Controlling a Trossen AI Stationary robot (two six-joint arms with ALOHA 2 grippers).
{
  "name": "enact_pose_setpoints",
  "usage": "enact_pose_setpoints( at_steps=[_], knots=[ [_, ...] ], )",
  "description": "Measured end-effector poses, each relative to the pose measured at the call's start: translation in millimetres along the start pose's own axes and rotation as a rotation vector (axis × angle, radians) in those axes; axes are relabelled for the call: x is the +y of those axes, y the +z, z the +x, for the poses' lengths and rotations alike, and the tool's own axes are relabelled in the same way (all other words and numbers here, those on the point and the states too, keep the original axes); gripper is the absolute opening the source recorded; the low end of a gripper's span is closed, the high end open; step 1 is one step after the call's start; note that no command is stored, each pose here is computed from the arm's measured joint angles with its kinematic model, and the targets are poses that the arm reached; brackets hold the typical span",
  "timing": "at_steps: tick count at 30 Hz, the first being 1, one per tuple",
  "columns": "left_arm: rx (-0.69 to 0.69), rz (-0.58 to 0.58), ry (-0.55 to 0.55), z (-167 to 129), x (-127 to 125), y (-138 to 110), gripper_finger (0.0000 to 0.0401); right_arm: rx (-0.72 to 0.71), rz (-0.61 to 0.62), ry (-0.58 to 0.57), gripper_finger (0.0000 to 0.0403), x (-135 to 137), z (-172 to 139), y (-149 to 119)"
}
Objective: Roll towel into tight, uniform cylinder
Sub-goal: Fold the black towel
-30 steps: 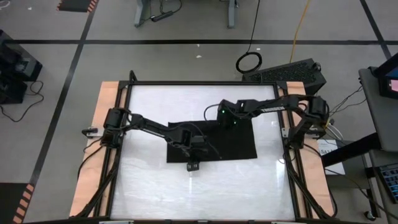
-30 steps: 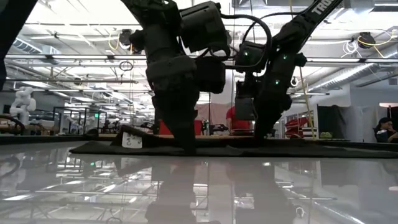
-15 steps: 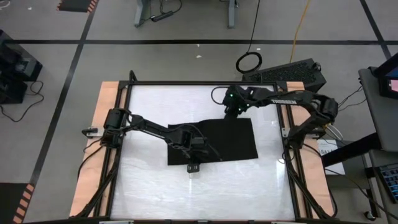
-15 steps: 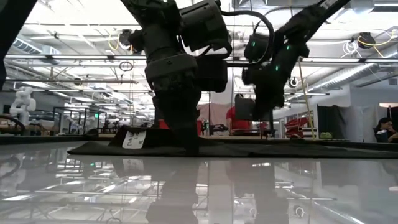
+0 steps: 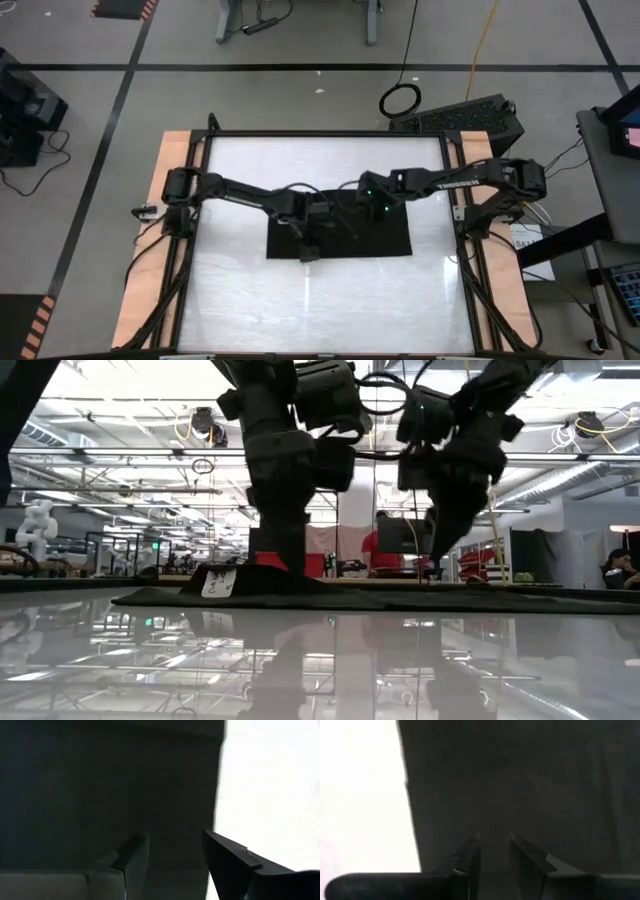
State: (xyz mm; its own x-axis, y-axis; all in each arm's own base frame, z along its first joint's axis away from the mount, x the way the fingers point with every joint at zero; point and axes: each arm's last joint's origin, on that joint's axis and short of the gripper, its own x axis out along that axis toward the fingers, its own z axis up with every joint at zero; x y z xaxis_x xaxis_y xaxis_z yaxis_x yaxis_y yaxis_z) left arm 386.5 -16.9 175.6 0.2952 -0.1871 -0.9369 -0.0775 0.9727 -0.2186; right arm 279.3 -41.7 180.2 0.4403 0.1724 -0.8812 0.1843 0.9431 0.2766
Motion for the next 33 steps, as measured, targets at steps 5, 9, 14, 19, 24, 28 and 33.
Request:
enact_pose_setpoints(
  at_steps=[5,9,14,19,24,28,33],
  knots=[
    [-0.022,0.036,0.055,-15,10,0,0.0192,0.007,0.084,-0.007,0.0089,-4,18,-22],
    [0.019,0.063,0.093,-14,22,-4,0.0192,0.009,0.145,-0.001,0.0089,-5,30,-40],
    [0.078,0.065,0.151,-12,41,-13,0.0192,-0.008,0.171,0.018,0.0088,-4,39,-56],
    [0.169,0.069,0.179,-15,62,-23,0.0192,0.001,0.183,0.018,0.0088,-4,43,-63],
    [0.254,0.074,0.241,-22,85,-30,0.0192,0.007,0.186,0.016,0.0088,-4,44,-64],
    [0.315,0.046,0.292,-29,106,-37,0.0192,0.01,0.19,0.015,0.0088,-4,44,-65],
    [0.395,-0.028,0.325,-41,124,-48,0.0192,0.017,0.192,0.015,0.0088,-4,44,-66]
  ],
)
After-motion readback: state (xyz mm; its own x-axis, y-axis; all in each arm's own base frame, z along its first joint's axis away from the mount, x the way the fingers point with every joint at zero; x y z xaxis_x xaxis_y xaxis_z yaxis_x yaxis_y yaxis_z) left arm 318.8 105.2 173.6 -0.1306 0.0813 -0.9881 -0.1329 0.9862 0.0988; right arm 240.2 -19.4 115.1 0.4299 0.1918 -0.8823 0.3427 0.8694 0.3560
